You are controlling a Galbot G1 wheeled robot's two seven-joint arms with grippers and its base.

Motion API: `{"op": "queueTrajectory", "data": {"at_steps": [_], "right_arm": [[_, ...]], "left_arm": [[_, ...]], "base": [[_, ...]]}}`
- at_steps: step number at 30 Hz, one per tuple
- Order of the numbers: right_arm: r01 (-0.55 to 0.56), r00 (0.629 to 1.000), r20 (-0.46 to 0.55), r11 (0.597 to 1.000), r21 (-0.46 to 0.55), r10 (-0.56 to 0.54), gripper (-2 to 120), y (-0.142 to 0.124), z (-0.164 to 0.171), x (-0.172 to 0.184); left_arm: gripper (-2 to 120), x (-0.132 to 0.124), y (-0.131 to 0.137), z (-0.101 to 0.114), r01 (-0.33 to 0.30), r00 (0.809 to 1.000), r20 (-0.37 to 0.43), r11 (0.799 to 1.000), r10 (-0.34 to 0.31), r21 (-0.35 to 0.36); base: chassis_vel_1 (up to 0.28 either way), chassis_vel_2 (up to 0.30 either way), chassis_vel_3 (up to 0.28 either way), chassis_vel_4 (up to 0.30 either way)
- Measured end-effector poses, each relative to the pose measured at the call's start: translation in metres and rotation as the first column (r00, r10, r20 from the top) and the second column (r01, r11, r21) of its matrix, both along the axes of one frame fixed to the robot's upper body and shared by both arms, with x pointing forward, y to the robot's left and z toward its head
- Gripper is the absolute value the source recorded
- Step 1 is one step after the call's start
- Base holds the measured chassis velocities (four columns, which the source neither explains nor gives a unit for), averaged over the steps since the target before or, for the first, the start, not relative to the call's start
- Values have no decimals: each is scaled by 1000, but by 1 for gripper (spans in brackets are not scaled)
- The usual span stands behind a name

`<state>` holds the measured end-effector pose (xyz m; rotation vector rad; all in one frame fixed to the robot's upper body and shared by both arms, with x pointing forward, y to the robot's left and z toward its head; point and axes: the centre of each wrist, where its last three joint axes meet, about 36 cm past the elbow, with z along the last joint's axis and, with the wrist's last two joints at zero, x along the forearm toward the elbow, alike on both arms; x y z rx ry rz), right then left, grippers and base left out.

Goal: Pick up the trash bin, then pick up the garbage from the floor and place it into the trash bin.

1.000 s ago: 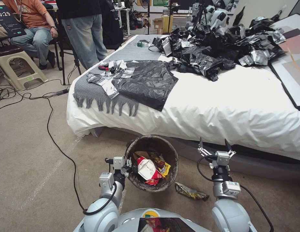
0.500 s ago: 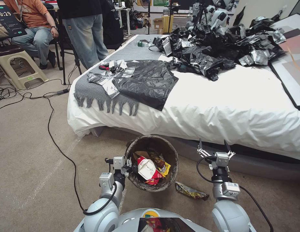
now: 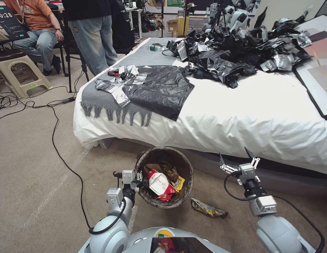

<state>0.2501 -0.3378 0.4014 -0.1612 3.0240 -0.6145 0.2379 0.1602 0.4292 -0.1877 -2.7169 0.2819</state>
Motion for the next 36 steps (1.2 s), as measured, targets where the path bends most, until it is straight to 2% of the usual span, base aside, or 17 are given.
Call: {"op": "queueTrajectory", "data": {"at_steps": [2, 4, 7, 10, 11, 12, 15, 16, 19, 23, 32, 34, 36], "right_arm": [[-91, 994, -57, 996, 0, 91, 100, -15, -5, 5], [-108, 992, -68, 994, 3, 107, 100, -17, -6, 6], [-214, 967, -135, 976, 41, 217, 100, -30, -12, 15], [-242, 956, -155, 968, 58, 249, 100, -33, -13, 17], [-292, 935, -184, 953, 77, 302, 100, -39, -16, 18], [-292, 935, -184, 953, 77, 302, 100, -39, -16, 18], [-385, 886, -243, 919, 88, 395, 100, -56, -25, 22], [-385, 886, -243, 919, 88, 395, 100, -56, -25, 22], [-446, 841, -293, 889, 101, 455, 100, -68, -31, 24], [-467, 821, -319, 878, 103, 474, 100, -73, -35, 25], [-470, 812, -340, 877, 103, 475, 100, -76, -38, 25], [-457, 797, -388, 882, 113, 463, 100, -78, -50, 20], [-457, 796, -390, 882, 114, 463, 100, -78, -51, 19]], "left_arm": [[2, 0, 0, 0, 1, 1000, 0, 1000, -1, 0], [2, 0, 0, 0, 1, 1000, -1, 1000, -1, 0], [2, -1, 0, 0, 0, 1000, -2, 1000, 0, -1], [2, -1, 0, 0, -1, 1000, -2, 1000, 1, -1], [2, -1, 0, 0, -2, 1000, -1, 1000, 2, 0], [2, -1, 0, 0, -2, 1000, -1, 1000, 2, 0], [2, -1, 1, 0, -4, 1000, -1, 1000, 4, 0], [2, -1, 1, 0, -4, 1000, -1, 1000, 4, 0], [2, -1, 0, 1, -7, 1000, -1, 1000, 7, -2], [2, -1, 0, 0, -9, 1000, -1, 1000, 9, -1], [2, -1, 0, 0, -10, 1000, -1, 1000, 10, -1], [2, 0, 0, -1, -12, 1000, -2, 1000, 12, 1], [2, 0, 0, -1, -12, 1000, -2, 1000, 12, 1]], "base": [[0, 0, 0, 0], [0, 0, 0, 0], [0, 0, 0, 0], [0, 0, 0, 0], [0, 0, 0, 0], [0, 0, 0, 0], [0, 0, 0, 0], [0, 0, 0, 0], [0, 0, 0, 0], [0, 0, 0, 0], [0, 0, 0, 0], [0, 0, 0, 0], [0, 0, 0, 0]]}}
